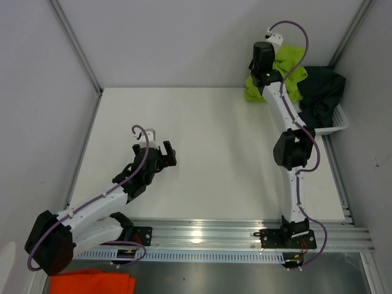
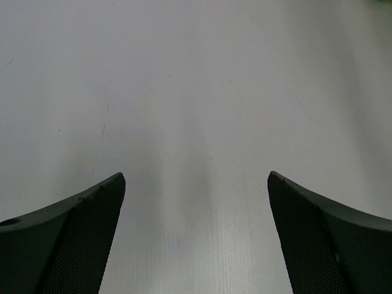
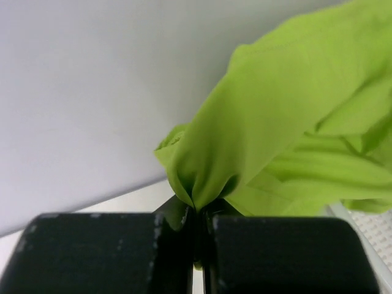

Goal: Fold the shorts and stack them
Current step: Grab the shorts from the pile, then move the shorts to the center of the board

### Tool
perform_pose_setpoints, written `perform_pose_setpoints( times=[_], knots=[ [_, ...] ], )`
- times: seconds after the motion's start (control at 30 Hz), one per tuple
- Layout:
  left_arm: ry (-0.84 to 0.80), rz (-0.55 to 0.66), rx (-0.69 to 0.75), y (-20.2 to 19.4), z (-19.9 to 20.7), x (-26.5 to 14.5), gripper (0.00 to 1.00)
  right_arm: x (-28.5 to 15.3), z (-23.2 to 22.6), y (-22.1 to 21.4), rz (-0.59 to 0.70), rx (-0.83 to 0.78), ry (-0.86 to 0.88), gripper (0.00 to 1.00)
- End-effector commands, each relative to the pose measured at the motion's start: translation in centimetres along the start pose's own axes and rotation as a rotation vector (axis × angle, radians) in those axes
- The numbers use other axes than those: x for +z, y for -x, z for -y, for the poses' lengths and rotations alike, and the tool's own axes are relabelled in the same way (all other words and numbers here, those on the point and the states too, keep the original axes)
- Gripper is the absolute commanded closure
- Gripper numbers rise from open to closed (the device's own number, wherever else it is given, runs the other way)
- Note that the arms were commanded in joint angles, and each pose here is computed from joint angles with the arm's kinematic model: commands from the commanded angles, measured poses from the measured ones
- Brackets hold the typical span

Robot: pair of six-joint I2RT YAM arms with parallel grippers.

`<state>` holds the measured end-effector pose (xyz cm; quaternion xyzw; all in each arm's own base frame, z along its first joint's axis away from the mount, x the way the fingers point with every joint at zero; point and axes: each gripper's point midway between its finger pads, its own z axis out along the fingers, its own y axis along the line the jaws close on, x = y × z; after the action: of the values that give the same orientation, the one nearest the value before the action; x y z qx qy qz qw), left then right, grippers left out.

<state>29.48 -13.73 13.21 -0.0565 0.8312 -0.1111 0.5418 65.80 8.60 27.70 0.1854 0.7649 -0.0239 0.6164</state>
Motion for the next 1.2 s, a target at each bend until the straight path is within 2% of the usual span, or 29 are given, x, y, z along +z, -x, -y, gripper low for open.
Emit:
perform_pose_setpoints(
  times=[0.0,0.07,0.1,0.13,0.17,0.2,0.27,0.33,0.43,0.53,0.63,0.7,0.73,0.83,0.87,0.9,0.93,0.97,1.0,1.03,1.1,1.17],
  knots=[
    [-0.03,0.068,-0.031,2.4,0.7,-0.5,0.01,-16.8,-7.5,18.0,0.272,0.078,0.375,1.0],
    [-0.027,0.083,-0.037,2.8,0.6,-0.8,0.01,-22.2,-10.5,17.6,0.268,0.02,0.51,1.0],
    [-0.021,0.085,-0.037,2.7,0.4,-0.9,0.01,-27.1,-9.9,20.6,0.328,0.039,0.563,1.0],
    [-0.013,0.092,-0.039,2.8,0.2,-1.0,0.01,-28.7,-10.6,19.3,0.31,0.006,0.607,1.0],
    [-0.015,0.106,-0.045,3.1,0.1,-1.2,0.01,-32.3,-11.9,19.0,0.313,-0.018,0.683,1.0],
    [-0.016,0.115,-0.053,3.3,0.1,-1.4,0.01,-36.2,-10.7,20.9,0.349,0.004,0.728,1.0],
    [-0.007,0.131,-0.06,3.4,-0.3,-1.7,0.01,-38.7,-10.7,18.6,0.291,-0.022,0.778,1.0],
    [0.017,0.169,-0.087,4.2,-1.0,-2.3,0.01,-42.5,-9.3,18.0,0.231,0.028,0.85,1.0],
    [0.052,0.216,-0.127,4.9,-2.2,-3.4,0.01,-45.7,-9.3,13.9,0.112,0.025,0.95,1.0],
    [0.101,0.286,-0.183,6.0,-3.9,-4.9,0.01,-49.3,-7.8,13.1,0.103,0.025,0.997,1.0],
    [0.089,0.353,-0.226,6.5,-4.6,-6.0,0.01,-48.0,-6.1,13.9,0.107,0.021,0.893,1.0],
    [0.086,0.38,-0.242,6.4,-5.0,-6.4,0.01,-45.9,-6.6,12.1,0.043,-0.017,0.836,1.0],
    [0.087,0.387,-0.248,6.6,-5.1,-6.6,0.02,-44.8,-7.0,10.9,0.004,-0.031,0.827,1.0],
    [0.111,0.392,-0.253,6.7,-5.6,-6.8,0.01,-39.8,-7.5,4.4,-0.171,-0.071,0.75,0.91],
    [0.115,0.389,-0.25,6.6,-5.7,-6.7,0.02,-37.4,-6.3,3.1,-0.203,-0.06,0.668,0.67],
    [0.117,0.387,-0.249,6.6,-5.7,-6.7,0.01,-35.6,-5.6,1.2,-0.25,-0.056,0.614,0.56],
    [0.123,0.377,-0.241,6.4,-5.7,-6.5,0.01,-32.8,-3.3,-1.5,-0.32,-0.017,0.517,0.54],
    [0.122,0.376,-0.24,6.5,-5.6,-6.4,0.02,-31.9,-2.3,-3.1,-0.362,0.005,0.496,0.46],
    [0.12,0.37,-0.237,6.6,-5.4,-6.4,0.02,-31.2,-1.4,-3.3,-0.357,0.044,0.482,0.34],
    [0.12,0.362,-0.232,6.4,-5.3,-6.2,0.01,-30.5,0.0,-6.4,-0.411,0.04,0.448,0.22],
    [0.12,0.338,-0.211,6.2,-5.0,-5.8,0.02,-30.2,1.4,-7.6,-0.415,0.057,0.415,0.13],
    [0.107,0.316,-0.193,6.0,-4.5,-5.3,0.01,-30.8,2.7,-9.7,-0.445,0.047,0.393,0.12]
  ],
)
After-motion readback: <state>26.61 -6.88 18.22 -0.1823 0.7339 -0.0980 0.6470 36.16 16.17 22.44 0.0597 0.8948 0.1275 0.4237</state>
